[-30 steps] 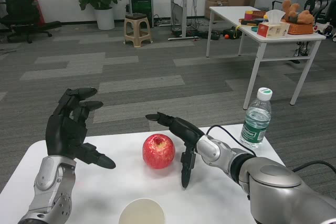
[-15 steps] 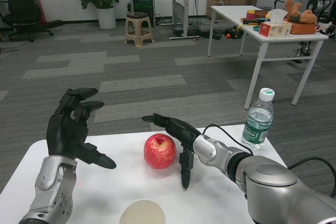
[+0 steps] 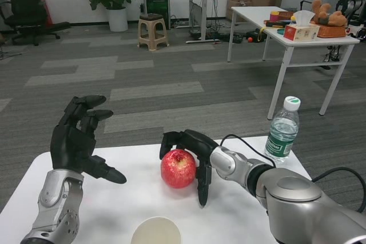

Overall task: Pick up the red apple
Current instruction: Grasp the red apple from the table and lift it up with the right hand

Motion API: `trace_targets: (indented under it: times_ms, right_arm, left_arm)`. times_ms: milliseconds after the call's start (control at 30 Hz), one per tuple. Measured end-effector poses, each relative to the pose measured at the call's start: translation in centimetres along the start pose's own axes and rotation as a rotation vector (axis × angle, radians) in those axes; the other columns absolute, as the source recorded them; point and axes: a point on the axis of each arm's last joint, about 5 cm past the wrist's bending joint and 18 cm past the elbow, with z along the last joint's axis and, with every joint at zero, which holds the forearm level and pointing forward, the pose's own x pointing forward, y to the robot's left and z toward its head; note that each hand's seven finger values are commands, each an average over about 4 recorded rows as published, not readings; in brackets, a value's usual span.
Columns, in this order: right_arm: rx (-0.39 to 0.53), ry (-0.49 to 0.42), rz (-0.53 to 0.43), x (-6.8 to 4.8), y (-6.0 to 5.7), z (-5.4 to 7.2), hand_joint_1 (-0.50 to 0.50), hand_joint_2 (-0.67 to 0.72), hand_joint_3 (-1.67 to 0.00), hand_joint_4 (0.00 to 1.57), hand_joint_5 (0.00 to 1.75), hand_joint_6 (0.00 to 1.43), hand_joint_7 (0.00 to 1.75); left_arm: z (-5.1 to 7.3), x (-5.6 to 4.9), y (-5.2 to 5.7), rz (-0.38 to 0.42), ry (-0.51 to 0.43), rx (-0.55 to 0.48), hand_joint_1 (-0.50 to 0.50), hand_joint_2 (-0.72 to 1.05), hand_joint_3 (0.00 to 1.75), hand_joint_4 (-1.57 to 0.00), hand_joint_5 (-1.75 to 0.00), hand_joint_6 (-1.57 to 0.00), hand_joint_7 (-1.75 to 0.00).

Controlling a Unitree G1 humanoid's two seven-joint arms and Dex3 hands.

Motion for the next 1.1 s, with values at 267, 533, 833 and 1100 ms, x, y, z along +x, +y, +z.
trace_targets:
  times_ms: [267,533,833,1100]
  right_arm:
    - [-0.004,0.016,0.007,-0.2,-0.3,-0.3,-0.41,-0.54,-1.53,0.66,1.65,1.08,1.66]
    - [0.069,0.063,-0.019,-1.5,-0.1,-1.5,-0.38,-0.49,-1.59,0.60,1.65,1.03,1.66]
    - [0.106,0.065,-0.035,-1.8,0.1,-1.8,-0.26,-0.48,-1.51,0.68,1.58,1.13,1.61]
    - [0.144,0.058,-0.047,-2.4,0.0,-2.1,-0.25,-0.48,-1.51,0.86,1.65,1.11,1.61]
  left_arm:
    - [0.0,-0.1,0.1,0.006,0.002,-0.001,-0.48,-0.37,0.09,0.00,-1.54,-0.42,-1.05]
    - [-0.1,-0.4,0.1,0.013,0.001,-0.003,-0.48,-0.37,0.07,0.00,-1.54,-0.42,-1.05]
    - [-0.1,-0.5,0.1,0.017,-0.004,-0.004,-0.48,-0.37,0.04,0.00,-1.54,-0.42,-1.05]
    - [-0.3,-0.9,0.3,0.027,0.003,-0.003,-0.48,-0.37,0.02,0.00,-1.54,-0.42,-1.05]
